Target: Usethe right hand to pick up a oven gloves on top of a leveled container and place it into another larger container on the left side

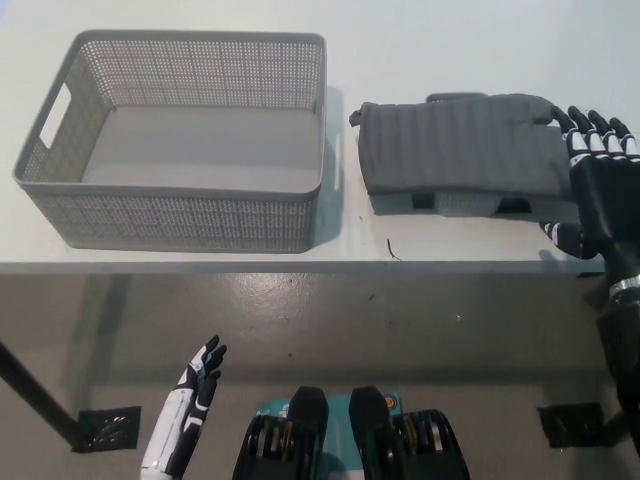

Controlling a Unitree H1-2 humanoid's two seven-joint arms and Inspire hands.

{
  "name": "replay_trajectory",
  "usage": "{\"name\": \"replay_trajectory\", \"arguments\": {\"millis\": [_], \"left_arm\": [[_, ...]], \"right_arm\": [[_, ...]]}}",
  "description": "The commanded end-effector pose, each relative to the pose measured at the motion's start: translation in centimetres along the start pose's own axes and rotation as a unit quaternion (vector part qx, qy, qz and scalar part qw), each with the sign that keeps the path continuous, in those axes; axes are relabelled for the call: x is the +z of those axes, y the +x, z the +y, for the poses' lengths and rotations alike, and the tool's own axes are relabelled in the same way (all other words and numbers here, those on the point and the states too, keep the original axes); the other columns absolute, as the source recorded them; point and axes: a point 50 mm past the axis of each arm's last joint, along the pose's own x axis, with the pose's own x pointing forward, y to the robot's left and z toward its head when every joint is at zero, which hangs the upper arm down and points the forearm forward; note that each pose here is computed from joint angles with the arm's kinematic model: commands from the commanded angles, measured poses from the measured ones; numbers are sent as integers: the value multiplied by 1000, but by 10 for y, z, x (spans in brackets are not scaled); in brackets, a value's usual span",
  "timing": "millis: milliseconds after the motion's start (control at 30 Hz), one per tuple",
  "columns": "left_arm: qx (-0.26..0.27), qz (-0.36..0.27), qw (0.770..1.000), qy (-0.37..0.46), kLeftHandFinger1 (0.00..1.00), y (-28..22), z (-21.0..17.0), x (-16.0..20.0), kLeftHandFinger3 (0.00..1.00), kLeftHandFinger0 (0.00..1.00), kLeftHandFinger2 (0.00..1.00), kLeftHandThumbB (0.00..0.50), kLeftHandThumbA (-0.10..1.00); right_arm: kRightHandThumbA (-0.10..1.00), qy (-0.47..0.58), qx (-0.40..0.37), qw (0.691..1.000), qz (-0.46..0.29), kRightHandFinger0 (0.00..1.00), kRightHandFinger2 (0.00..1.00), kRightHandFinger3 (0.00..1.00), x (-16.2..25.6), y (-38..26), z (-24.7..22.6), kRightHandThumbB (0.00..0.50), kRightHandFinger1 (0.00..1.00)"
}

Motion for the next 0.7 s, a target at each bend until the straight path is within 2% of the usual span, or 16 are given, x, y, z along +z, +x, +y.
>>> {"name": "replay_trajectory", "arguments": {"millis": [0, 367, 433, 667], "left_arm": [[-2, -41, 999, 13, 1000, 4, 2, 12, 1000, 1000, 1000, 111, 1000], [-2, -40, 999, 14, 1000, 3, 2, 11, 1000, 1000, 1000, 122, 1000], [-3, -40, 999, 14, 1000, 4, 1, 11, 1000, 1000, 1000, 111, 1000], [-5, -40, 999, 16, 1000, 3, 2, 11, 1000, 1000, 1000, 113, 1000]], "right_arm": [[1000, -4, -42, 999, -2, 1000, 1000, 1000, 14, 23, -14, 311, 1000], [1000, 2, -39, 999, -3, 1000, 1000, 1000, 26, 47, 2, 330, 1000], [1000, -1, -41, 999, -1, 1000, 1000, 1000, 25, 52, 4, 334, 1000], [1000, -29, -31, 999, 11, 1000, 1000, 1000, 21, 68, 18, 331, 1000]]}}
